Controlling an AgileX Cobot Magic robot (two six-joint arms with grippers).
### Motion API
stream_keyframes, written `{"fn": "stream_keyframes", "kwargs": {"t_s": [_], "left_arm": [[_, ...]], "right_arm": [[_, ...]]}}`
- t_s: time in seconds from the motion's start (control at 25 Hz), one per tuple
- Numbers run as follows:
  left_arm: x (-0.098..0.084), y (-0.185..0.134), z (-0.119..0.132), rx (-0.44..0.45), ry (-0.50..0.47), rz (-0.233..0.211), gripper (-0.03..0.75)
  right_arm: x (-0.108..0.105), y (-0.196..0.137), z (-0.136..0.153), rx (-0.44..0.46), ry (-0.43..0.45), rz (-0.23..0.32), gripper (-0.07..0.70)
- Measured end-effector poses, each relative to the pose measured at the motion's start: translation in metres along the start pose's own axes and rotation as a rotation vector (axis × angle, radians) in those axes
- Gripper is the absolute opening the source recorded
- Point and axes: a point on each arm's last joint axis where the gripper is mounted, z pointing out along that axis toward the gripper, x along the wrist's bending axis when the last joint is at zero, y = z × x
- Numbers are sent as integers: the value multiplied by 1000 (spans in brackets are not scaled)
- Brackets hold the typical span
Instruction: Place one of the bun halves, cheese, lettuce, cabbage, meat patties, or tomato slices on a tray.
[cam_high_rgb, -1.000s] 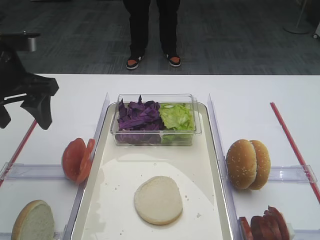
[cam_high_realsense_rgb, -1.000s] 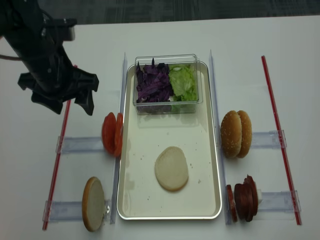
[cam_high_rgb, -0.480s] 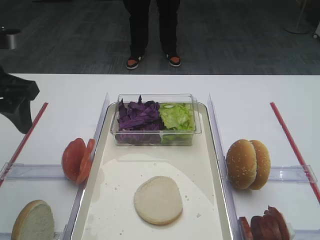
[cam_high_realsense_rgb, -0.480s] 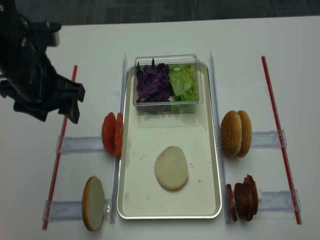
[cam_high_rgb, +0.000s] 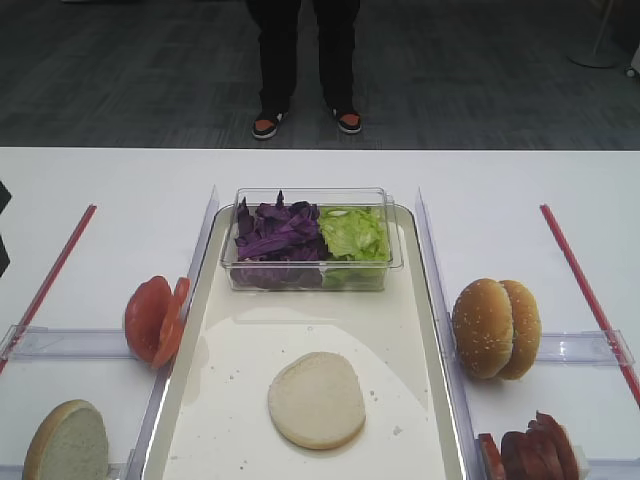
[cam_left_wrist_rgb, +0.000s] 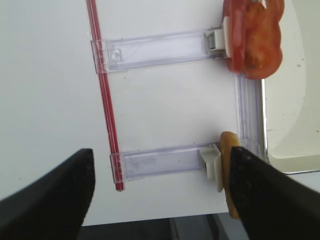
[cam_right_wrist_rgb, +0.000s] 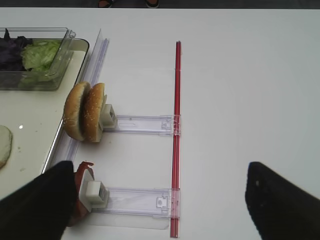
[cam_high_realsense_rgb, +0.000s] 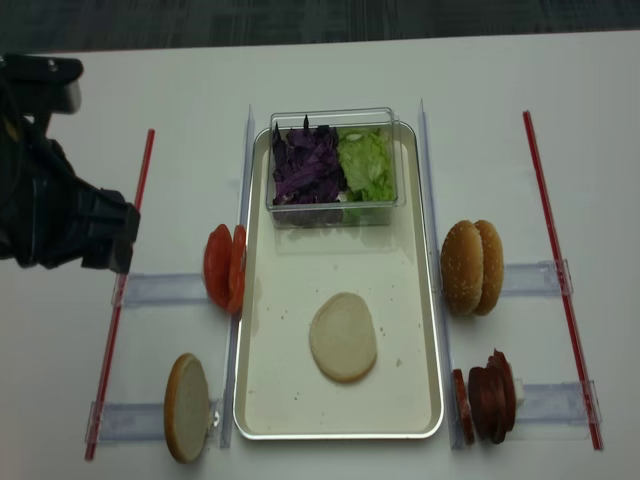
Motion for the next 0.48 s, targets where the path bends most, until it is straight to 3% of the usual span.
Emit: {"fn": "stream_keyframes", "kwargs": {"t_s": [0.48], "left_arm": [[3, -55, -29, -131, 1, -18, 523]], "right_arm": [[0, 0, 0, 0, 0, 0, 693]]}}
